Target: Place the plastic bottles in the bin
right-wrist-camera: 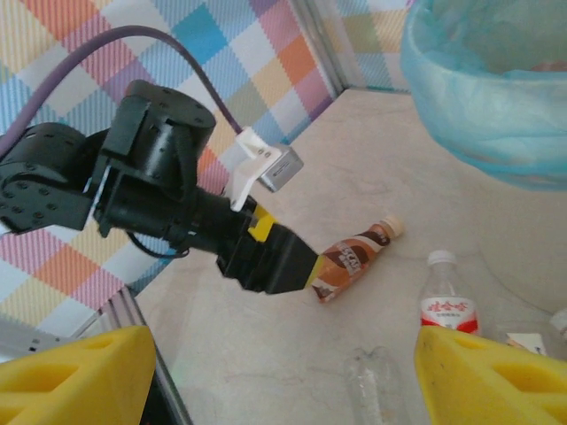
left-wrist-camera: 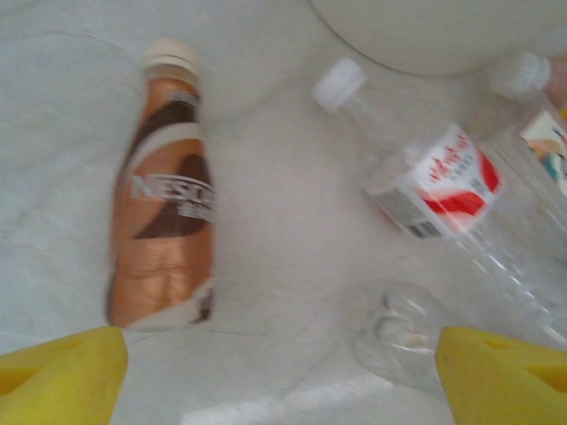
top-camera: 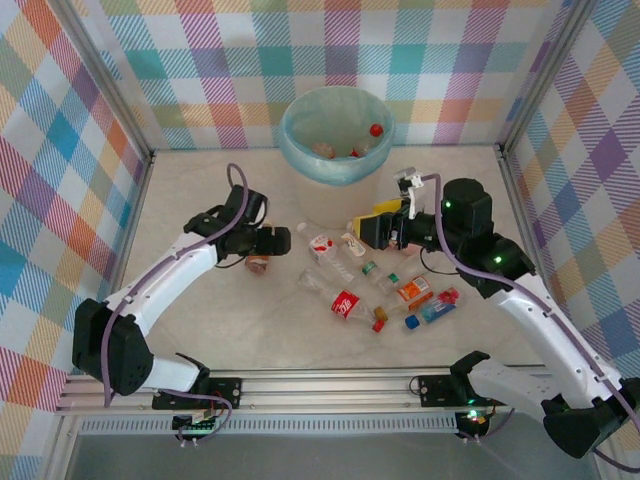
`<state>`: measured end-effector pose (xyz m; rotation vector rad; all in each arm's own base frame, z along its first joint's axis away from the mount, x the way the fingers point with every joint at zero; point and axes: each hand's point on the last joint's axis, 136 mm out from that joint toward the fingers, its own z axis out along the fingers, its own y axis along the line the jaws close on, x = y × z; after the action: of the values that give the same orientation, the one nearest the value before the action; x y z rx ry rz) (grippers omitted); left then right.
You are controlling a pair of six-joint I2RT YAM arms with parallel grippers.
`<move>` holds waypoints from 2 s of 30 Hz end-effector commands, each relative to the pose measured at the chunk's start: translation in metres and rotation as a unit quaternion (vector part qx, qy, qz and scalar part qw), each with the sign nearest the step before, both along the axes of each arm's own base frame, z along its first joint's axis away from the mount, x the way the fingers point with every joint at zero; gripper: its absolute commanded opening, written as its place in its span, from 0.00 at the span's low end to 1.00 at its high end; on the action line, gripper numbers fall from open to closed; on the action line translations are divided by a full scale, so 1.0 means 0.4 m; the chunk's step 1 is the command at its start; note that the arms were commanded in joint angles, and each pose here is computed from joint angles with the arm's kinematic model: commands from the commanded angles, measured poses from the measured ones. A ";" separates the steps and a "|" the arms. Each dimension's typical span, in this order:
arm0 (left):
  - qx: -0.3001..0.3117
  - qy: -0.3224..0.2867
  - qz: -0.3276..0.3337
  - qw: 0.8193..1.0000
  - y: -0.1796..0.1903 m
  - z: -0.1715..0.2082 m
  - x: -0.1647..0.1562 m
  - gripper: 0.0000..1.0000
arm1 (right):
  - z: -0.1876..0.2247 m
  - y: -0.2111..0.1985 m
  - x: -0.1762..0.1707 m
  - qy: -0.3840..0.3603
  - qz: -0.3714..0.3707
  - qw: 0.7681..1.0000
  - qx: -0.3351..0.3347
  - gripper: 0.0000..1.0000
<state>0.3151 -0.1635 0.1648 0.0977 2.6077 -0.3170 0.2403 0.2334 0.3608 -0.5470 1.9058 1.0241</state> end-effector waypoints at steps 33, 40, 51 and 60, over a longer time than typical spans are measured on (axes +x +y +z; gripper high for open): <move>-0.209 0.172 0.264 0.926 -0.494 -0.255 -0.287 0.99 | -0.067 -0.091 -0.015 -0.055 -0.063 0.993 -0.077 0.78; -0.204 0.187 0.273 0.921 -0.501 -0.305 -0.294 0.90 | -0.089 -0.084 -0.013 -0.047 -0.058 0.994 -0.077 0.78; -0.152 0.122 0.276 0.941 -0.385 -0.260 -0.287 0.65 | -0.103 -0.075 -0.002 -0.038 -0.056 0.995 -0.077 0.78; -0.089 -0.003 0.243 0.966 -0.268 -0.107 -0.267 0.64 | -0.076 -0.059 0.003 -0.033 -0.051 0.997 -0.053 0.78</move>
<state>0.2059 -0.2973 0.0933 -0.7357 2.5694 -0.5110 0.2417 0.2034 0.3152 -0.5320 1.9670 0.7846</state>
